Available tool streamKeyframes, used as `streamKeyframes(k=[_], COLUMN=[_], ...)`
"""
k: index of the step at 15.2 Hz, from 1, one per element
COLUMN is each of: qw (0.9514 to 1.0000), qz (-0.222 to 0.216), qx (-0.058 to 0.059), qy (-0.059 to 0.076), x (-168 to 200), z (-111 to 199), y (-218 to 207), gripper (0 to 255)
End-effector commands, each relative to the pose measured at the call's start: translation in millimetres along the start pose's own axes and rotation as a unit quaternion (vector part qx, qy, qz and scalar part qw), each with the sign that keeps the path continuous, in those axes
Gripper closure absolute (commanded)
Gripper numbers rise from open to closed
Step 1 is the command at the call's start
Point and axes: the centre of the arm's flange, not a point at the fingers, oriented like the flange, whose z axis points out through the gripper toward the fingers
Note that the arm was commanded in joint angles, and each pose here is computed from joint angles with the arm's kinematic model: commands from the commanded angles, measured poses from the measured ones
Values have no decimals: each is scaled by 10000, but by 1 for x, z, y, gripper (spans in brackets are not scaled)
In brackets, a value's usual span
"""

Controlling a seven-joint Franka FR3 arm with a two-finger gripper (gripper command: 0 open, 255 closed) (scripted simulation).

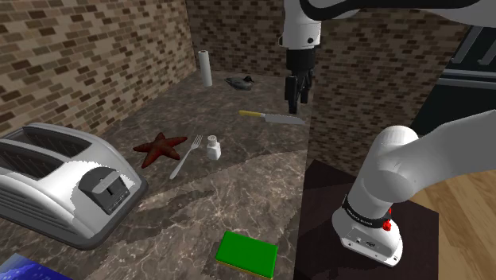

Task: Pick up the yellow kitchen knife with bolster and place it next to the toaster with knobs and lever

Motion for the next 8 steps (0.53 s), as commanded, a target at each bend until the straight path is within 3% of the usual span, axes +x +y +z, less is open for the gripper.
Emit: streamKeyframes(k=[1,8], qw=[10000,9993], qz=[0,-338], qx=[0,-144], qy=[0,47], x=[0,50], z=[0,36], y=[0,64], gripper=[0,0])
